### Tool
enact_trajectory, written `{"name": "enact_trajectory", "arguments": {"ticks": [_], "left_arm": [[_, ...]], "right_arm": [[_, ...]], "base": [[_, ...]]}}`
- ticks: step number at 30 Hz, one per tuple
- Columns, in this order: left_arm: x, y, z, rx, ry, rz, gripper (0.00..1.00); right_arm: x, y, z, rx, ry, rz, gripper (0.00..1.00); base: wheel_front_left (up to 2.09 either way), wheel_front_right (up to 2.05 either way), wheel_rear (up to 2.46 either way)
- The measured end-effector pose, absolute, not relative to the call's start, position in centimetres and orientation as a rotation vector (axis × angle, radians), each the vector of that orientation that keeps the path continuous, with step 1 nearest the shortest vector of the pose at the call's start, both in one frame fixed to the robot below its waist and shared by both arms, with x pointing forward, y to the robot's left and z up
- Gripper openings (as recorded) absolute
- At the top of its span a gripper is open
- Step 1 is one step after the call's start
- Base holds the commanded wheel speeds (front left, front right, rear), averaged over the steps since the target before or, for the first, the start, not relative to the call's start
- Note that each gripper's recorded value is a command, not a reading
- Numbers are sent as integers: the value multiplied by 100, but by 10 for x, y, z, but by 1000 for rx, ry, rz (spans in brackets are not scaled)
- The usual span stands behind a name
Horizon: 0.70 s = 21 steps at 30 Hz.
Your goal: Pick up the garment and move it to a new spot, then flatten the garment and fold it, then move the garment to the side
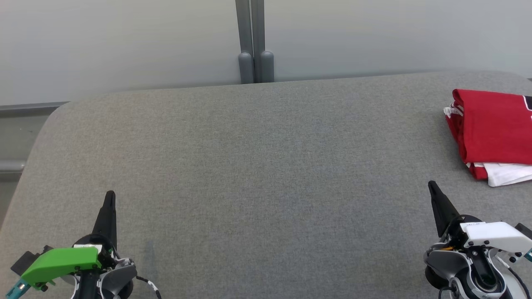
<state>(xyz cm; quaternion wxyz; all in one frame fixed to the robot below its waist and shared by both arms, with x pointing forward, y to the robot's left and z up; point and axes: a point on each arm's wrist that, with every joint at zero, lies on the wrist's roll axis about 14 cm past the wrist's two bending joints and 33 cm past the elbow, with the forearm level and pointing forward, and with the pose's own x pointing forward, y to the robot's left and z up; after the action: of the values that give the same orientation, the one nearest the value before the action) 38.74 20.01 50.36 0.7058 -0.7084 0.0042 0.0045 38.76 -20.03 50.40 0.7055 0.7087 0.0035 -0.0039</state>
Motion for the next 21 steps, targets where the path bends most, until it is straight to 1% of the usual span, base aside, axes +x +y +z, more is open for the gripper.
{"name": "enact_trajectory", "arguments": {"ticks": [21], "left_arm": [[387,200,504,-1574,9,10,0]], "right_arm": [[388,-200,504,1576,7,-9,0]], "base": [[0,0,0]]}}
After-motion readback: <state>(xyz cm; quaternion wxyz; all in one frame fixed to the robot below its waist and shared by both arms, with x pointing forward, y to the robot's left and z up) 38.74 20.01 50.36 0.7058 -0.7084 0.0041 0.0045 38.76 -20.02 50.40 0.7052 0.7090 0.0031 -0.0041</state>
